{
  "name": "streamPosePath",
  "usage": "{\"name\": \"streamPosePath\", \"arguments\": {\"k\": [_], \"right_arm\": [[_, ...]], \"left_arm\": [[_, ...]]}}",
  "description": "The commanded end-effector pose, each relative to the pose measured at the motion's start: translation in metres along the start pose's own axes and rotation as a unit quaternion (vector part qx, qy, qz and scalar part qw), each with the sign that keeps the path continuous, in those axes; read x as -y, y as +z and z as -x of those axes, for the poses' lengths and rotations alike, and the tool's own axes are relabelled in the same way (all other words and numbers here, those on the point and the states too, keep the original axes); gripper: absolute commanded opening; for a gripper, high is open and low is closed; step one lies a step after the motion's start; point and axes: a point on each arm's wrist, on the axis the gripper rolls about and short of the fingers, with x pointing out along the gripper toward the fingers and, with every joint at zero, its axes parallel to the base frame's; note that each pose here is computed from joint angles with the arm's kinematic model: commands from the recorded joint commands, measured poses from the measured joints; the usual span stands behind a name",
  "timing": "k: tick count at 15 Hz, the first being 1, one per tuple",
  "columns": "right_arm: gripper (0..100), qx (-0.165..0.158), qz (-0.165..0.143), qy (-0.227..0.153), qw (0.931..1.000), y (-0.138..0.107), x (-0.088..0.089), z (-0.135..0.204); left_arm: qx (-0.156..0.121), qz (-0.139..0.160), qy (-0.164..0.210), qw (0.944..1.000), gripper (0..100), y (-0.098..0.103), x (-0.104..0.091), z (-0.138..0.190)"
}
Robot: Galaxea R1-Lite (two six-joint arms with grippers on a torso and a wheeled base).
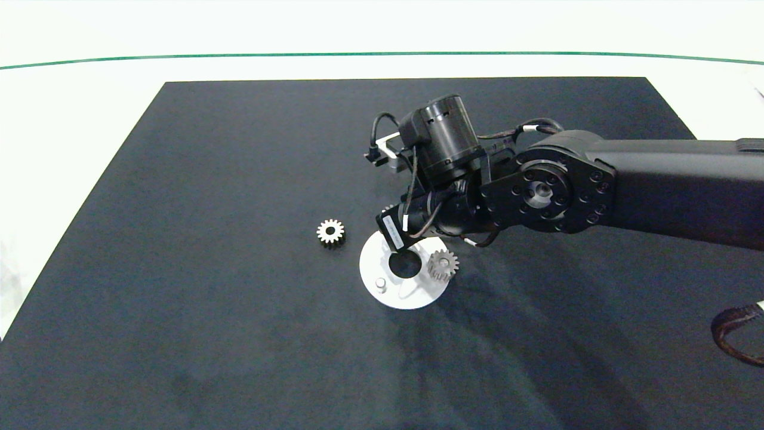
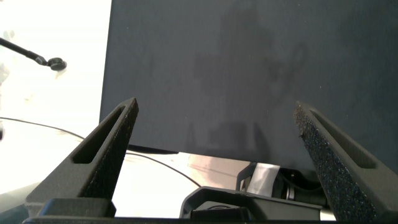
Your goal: Install three planetary gears onto the carrier pins
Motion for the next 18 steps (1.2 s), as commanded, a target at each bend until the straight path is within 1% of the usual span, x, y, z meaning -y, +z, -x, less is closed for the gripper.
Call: {"name": "streamPosePath", "arguments": {"k": [1,6,8,10,11,12,13,14,15,16,17,18], "right_arm": [[100,0.002,0.001,-0.002,1.0000,0.001,-0.001,0.003],[100,0.000,0.003,-0.002,1.0000,0.000,-0.003,0.001],[100,-0.001,0.003,-0.008,1.0000,0.000,-0.003,0.000],[100,0.002,-0.002,-0.009,1.0000,0.001,-0.001,0.006],[100,0.013,-0.009,-0.011,0.9998,0.005,0.006,0.023],[100,0.023,-0.026,-0.012,0.9993,0.006,0.012,0.046],[100,0.031,-0.038,-0.018,0.9986,0.004,0.018,0.069],[100,0.039,-0.045,-0.034,0.9977,-0.001,0.028,0.097],[100,0.041,-0.048,-0.045,0.9970,-0.009,0.034,0.119],[100,0.042,-0.053,-0.059,0.9960,-0.020,0.043,0.141],[100,0.043,-0.057,-0.067,0.9952,-0.029,0.049,0.155],[100,0.052,-0.062,-0.081,0.9934,-0.045,0.057,0.185]], "left_arm": [[0.000,-0.001,0.001,1.0000,100,-0.001,0.000,0.001],[-0.001,-0.001,0.000,1.0000,100,-0.001,0.000,0.000],[-0.001,-0.001,0.000,1.0000,100,-0.001,0.000,0.000],[-0.001,-0.001,0.000,1.0000,100,0.000,0.000,0.000],[-0.004,-0.001,-0.003,1.0000,100,0.002,0.000,-0.001],[-0.015,-0.010,-0.007,0.9998,100,0.007,-0.001,-0.007],[-0.028,-0.026,-0.012,0.9992,100,0.017,-0.002,-0.017],[-0.039,-0.039,-0.017,0.9983,100,0.030,-0.004,-0.032],[-0.049,-0.045,-0.026,0.9974,100,0.043,-0.005,-0.049],[-0.056,-0.053,-0.046,0.9959,100,0.053,-0.005,-0.065],[-0.066,-0.061,-0.063,0.9939,100,0.058,-0.003,-0.075],[-0.090,-0.080,-0.098,0.9879,100,0.062,0.002,-0.090]]}}
